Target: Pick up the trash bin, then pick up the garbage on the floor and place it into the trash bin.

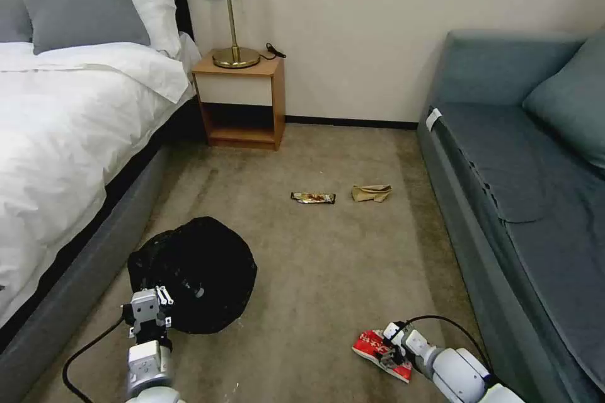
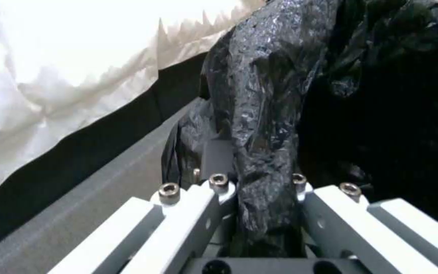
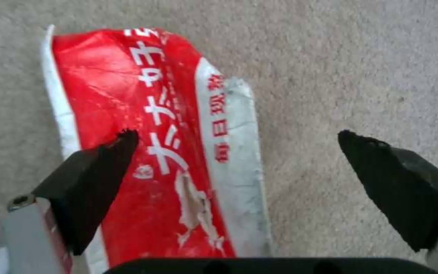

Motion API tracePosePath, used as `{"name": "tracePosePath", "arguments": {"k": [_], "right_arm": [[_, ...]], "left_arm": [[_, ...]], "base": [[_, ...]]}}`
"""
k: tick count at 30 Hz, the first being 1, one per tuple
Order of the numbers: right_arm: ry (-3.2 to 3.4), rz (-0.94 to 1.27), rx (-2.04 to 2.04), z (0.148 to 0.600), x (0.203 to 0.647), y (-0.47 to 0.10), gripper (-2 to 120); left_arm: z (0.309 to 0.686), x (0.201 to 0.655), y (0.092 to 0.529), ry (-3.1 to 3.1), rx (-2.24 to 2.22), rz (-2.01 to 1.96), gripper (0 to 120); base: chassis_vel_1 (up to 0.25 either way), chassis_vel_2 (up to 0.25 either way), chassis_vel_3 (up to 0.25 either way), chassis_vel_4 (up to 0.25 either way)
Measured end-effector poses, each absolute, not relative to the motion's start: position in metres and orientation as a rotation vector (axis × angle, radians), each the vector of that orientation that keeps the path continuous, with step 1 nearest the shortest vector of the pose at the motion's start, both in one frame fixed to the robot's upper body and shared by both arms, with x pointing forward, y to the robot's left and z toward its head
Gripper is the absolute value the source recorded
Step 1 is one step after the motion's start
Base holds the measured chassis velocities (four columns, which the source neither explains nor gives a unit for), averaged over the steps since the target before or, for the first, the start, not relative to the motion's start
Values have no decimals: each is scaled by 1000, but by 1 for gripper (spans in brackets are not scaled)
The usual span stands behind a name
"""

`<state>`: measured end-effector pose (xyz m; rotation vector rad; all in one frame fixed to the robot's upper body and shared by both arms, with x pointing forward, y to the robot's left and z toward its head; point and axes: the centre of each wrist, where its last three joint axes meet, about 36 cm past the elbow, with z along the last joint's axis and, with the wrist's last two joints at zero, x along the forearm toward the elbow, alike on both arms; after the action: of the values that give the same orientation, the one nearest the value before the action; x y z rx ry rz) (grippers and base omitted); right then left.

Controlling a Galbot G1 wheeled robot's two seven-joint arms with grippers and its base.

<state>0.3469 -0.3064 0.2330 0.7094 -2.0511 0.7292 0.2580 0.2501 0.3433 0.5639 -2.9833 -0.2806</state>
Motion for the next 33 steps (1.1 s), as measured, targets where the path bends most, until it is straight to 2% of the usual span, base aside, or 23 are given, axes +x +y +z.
{"name": "tracePosePath", "arguments": {"k": [5,8,9,11,12,15,17,19,23,24,26,27,30,33], "right_arm": [[-2039,735,716,231,350,-308,96],[-2035,733,720,229,350,-308,82],[-2035,733,720,229,350,-308,82],[-2032,736,722,227,350,-308,71],[-2032,736,722,227,350,-308,71],[-2032,742,723,225,350,-310,56],[-2033,742,722,225,350,-310,53],[-2035,742,719,226,350,-311,41],[-2037,741,719,226,350,-310,33],[-2038,743,719,225,349,-310,25],[-2042,746,720,226,348,-310,17],[-2042,746,720,226,348,-310,17],[-2047,756,720,225,350,-306,2],[-2059,764,714,223,355,-301,0]], "left_arm": [[342,257,248,-2982,561,-273,4],[340,257,248,-2977,580,-272,4],[340,257,248,-2977,580,-272,4],[340,257,248,-2977,584,-272,4],[340,257,248,-2977,584,-272,4],[339,254,248,-2976,583,-273,4],[339,254,248,-2976,583,-274,4],[340,253,248,-2978,582,-276,4],[340,252,248,-2980,581,-277,4],[340,250,248,-2981,579,-278,4],[339,248,248,-2981,578,-279,4],[339,248,248,-2981,578,-279,4],[338,247,249,-2986,582,-281,4],[337,247,249,-2991,590,-282,4]], "base": [[0,0,0,0],[0,0,0,0],[0,0,0,0],[0,0,0,0],[0,0,0,0],[0,0,0,0],[0,0,0,0],[0,0,0,0],[0,0,0,0],[0,0,0,0],[0,0,0,0],[0,0,0,0],[0,0,0,0],[0,0,0,0]]}}
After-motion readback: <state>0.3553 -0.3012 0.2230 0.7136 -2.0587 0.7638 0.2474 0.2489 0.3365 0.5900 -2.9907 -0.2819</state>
